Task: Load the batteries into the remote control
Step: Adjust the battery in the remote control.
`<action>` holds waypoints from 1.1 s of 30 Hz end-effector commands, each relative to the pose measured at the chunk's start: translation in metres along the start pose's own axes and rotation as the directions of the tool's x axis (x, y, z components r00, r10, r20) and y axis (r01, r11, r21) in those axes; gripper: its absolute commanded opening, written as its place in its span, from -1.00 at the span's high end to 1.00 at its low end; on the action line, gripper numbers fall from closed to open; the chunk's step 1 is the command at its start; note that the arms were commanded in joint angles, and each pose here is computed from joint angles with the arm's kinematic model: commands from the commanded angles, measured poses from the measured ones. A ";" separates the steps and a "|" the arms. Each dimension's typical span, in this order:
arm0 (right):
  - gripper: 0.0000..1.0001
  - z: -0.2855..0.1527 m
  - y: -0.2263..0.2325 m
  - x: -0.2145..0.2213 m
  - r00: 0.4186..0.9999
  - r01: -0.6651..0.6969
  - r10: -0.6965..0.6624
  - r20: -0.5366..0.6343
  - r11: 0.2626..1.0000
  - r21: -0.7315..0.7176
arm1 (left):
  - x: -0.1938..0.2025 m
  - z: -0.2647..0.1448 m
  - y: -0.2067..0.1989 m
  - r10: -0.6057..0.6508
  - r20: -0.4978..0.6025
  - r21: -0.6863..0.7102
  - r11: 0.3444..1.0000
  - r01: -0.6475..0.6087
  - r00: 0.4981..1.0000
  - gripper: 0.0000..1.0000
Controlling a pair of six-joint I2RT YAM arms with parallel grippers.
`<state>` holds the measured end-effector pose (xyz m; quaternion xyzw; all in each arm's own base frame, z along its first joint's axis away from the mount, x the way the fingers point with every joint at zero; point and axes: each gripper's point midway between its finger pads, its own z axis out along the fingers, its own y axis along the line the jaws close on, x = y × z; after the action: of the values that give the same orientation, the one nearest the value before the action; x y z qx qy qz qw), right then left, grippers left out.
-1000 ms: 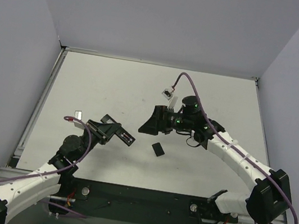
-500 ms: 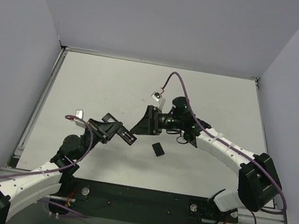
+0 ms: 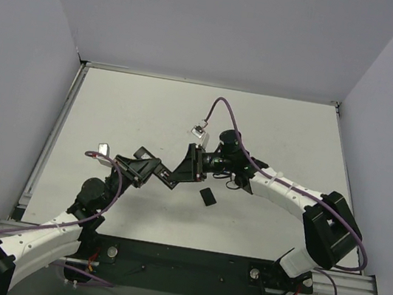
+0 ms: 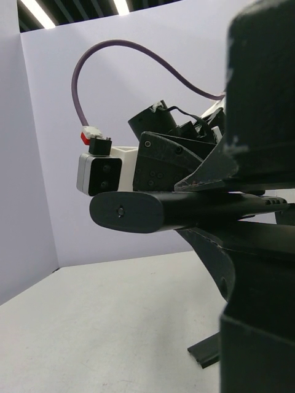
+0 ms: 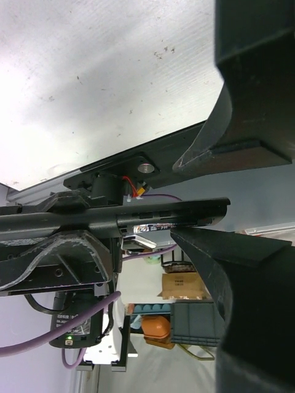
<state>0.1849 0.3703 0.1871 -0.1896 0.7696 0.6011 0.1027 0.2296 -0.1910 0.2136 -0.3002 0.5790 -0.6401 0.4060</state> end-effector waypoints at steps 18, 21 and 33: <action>0.95 0.001 0.016 0.001 0.997 0.077 -0.077 0.002 0.993 -0.091 | -0.001 -0.004 -0.032 -0.051 -0.006 0.127 0.991 0.052 0.999 1.00; 0.77 0.001 0.019 -0.002 0.997 0.081 -0.081 0.009 0.992 -0.092 | -0.001 -0.004 -0.031 -0.047 -0.005 0.126 0.991 0.047 0.999 1.00; -0.23 -0.024 0.018 -0.022 0.985 0.149 -0.150 0.079 0.989 0.024 | -0.003 -0.008 -0.007 -0.005 0.019 0.048 0.999 0.004 1.000 1.00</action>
<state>0.1920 0.3637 0.1885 -0.1879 0.7660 0.6033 0.1183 0.2266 -0.1889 0.2282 -0.3011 0.5563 -0.6608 0.4041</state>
